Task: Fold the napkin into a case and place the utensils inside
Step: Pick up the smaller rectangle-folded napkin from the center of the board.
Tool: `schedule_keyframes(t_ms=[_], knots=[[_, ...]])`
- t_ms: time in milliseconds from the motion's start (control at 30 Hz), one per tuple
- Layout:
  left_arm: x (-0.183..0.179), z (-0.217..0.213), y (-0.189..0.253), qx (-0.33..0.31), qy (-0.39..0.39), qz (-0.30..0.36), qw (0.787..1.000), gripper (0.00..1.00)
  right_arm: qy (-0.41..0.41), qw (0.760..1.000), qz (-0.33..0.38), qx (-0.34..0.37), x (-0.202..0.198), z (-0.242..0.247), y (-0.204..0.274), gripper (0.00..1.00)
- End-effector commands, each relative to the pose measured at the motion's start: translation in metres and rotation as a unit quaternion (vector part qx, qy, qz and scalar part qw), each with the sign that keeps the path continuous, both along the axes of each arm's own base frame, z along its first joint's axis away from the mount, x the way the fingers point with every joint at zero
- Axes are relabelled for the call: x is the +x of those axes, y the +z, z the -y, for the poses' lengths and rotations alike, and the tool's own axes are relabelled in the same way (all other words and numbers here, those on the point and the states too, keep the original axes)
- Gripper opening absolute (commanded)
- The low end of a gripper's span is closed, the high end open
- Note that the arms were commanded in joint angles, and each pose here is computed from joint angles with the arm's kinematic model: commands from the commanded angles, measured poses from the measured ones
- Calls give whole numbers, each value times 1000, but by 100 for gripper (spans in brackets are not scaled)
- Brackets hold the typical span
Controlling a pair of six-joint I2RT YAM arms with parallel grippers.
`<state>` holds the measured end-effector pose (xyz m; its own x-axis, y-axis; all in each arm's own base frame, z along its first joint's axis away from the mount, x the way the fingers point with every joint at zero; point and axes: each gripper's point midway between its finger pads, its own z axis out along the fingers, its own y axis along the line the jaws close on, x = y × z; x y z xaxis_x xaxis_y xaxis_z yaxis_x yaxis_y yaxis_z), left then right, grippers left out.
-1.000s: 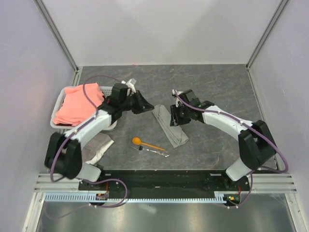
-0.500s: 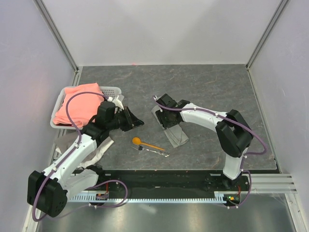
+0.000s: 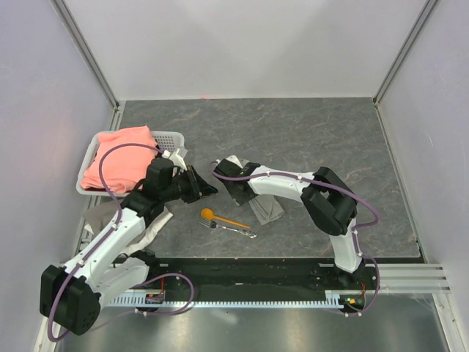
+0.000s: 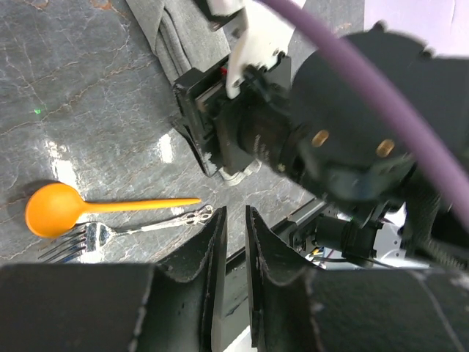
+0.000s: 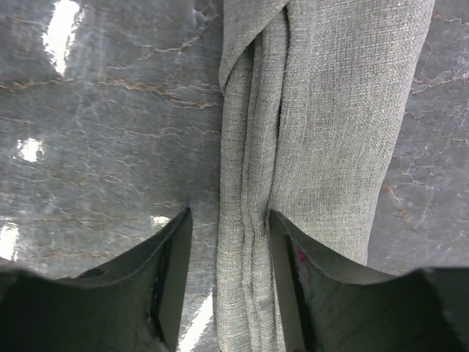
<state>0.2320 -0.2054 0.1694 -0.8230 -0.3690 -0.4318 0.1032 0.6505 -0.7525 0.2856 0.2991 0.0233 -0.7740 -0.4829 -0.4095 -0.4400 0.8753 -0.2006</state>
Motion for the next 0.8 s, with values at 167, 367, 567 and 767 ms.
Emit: schedule_keyframes(t_ms=[167,367,567,767], knots=[[-8,-1,6,-8,-10,17,1000,23,-16,998,30,-57,3,5,-10,27],[-7,-1,5,-8,-10,17,1000,23,-11,998,48,-37,3,-5,23,46],[-5,0,6,-8,-11,18,1000,23,-5,998,57,-3,0,-8,56,56],[-4,2,6,-10,-14,16,1000,23,-3,999,43,-7,3,-2,48,60]])
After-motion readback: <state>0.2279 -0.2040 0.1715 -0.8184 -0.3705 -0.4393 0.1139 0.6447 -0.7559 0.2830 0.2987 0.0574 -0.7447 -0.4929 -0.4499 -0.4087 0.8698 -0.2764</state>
